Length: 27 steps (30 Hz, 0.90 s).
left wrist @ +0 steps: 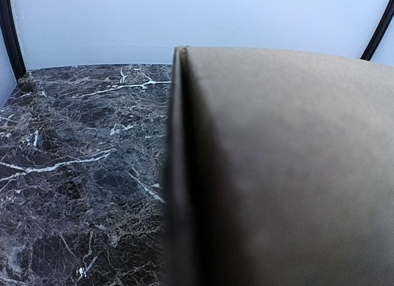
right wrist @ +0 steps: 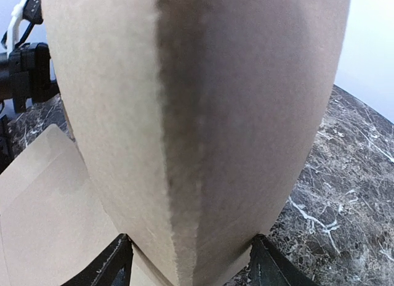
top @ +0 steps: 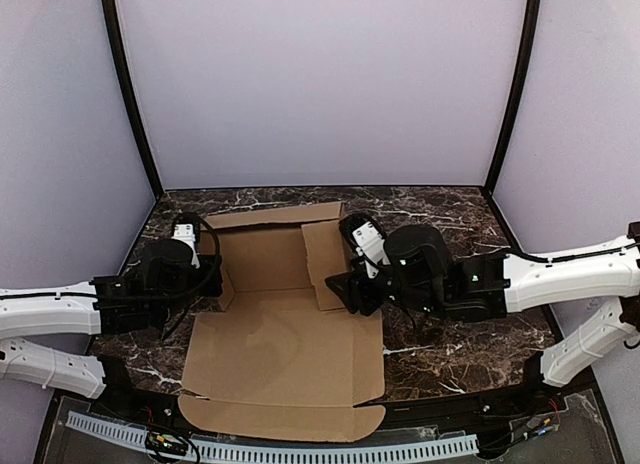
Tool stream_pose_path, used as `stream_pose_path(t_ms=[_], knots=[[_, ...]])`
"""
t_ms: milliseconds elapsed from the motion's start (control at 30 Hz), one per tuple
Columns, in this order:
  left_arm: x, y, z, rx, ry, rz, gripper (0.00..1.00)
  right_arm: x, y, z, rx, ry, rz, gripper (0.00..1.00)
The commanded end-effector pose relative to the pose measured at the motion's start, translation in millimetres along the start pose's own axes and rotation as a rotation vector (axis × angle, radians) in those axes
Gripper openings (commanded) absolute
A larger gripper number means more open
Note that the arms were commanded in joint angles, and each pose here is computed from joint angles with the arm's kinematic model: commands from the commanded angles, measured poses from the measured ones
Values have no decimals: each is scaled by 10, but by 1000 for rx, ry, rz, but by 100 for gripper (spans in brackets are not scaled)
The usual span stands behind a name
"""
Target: Fold the paper box
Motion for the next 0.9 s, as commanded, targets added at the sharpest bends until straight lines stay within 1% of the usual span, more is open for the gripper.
stream_pose_path(t_ms=[0, 367, 433, 700, 767, 867], knots=[[-55, 19, -65, 13, 48, 3, 1, -246, -54, -104, 162, -78, -93, 63], [-35, -10, -60, -8, 62, 5, 1, -328, -185, -199, 354, -37, -72, 59], [-37, -14, -68, -7, 65, 7, 1, -339, -212, -202, 377, -28, -67, 55], [-36, -30, -93, -4, 68, 18, 1, -404, -347, -194, 430, 7, -74, 47], [-34, -31, -97, -6, 64, 21, 1, -425, -363, -198, 446, 17, -82, 48], [-33, -30, -96, -5, 62, 25, 1, -477, -354, -201, 450, 32, -104, 53]])
Point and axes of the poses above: each gripper's point midway between its finger pads, its own y axis back along the fingers, its own z axis along the line the jaws close on, x = y × z, the point moved 9 cm from there along y, back along the fingers, and after that the axes turned 15 degrees about y, right-handed, at the moved point
